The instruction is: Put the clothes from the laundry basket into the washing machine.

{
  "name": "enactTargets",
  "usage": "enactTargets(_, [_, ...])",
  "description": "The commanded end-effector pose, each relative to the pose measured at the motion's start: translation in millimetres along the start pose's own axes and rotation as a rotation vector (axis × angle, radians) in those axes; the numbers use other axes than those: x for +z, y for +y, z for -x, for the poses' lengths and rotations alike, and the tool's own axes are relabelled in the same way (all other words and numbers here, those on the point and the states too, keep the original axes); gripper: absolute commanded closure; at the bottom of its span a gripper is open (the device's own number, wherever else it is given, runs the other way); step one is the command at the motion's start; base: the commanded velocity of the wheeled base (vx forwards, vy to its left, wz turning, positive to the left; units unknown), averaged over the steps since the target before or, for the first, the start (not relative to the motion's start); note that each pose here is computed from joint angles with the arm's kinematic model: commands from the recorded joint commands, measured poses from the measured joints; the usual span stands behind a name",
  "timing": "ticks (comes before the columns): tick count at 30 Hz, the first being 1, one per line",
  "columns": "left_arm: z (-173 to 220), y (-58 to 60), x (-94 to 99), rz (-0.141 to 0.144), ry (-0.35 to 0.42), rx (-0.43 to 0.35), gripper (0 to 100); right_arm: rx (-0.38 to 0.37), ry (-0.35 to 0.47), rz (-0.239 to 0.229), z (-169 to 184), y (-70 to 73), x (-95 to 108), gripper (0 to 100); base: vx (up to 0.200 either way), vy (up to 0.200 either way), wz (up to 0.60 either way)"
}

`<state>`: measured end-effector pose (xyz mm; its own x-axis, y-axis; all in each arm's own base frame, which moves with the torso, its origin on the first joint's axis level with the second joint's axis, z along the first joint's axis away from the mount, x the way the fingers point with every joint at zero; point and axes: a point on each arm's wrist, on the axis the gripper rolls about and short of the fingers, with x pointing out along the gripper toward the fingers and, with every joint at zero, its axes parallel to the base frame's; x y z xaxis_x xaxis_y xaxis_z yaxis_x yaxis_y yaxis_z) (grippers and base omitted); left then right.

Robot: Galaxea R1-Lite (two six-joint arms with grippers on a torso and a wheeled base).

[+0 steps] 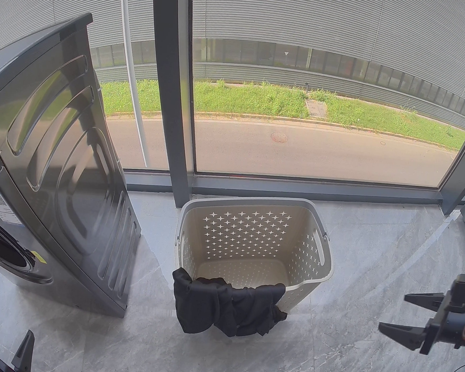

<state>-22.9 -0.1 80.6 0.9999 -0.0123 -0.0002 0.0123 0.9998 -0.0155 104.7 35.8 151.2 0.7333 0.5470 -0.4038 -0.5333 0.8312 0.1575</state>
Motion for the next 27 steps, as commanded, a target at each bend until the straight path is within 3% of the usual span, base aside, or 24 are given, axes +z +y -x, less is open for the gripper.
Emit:
enactTargets(1, [0, 0.1, -4.4, 0.001, -0.002, 0.0, 0, 0.126, 0.25, -0.034, -68, -2.2, -19, 0, 0.0, 0.0, 0.0])
enactTargets(16, [0, 0.1, -4.4, 0.001, -0.002, 0.0, 0, 0.139, 0.341, -0.062, -97, -5.0, -31, 0, 0.0, 0.0, 0.0])
enactTargets(20, [0, 0.1, -4.4, 0.001, -0.002, 0.0, 0, 0.096, 0.333, -0.072, -116, -8.5, -34, 0, 0.0, 0.0, 0.0])
enactTargets(27, [0, 0.1, -4.4, 0.001, -0.002, 0.0, 0, 0.035, 0.304, -0.139, -164, 10.4, -45, 0, 0.0, 0.0, 0.0])
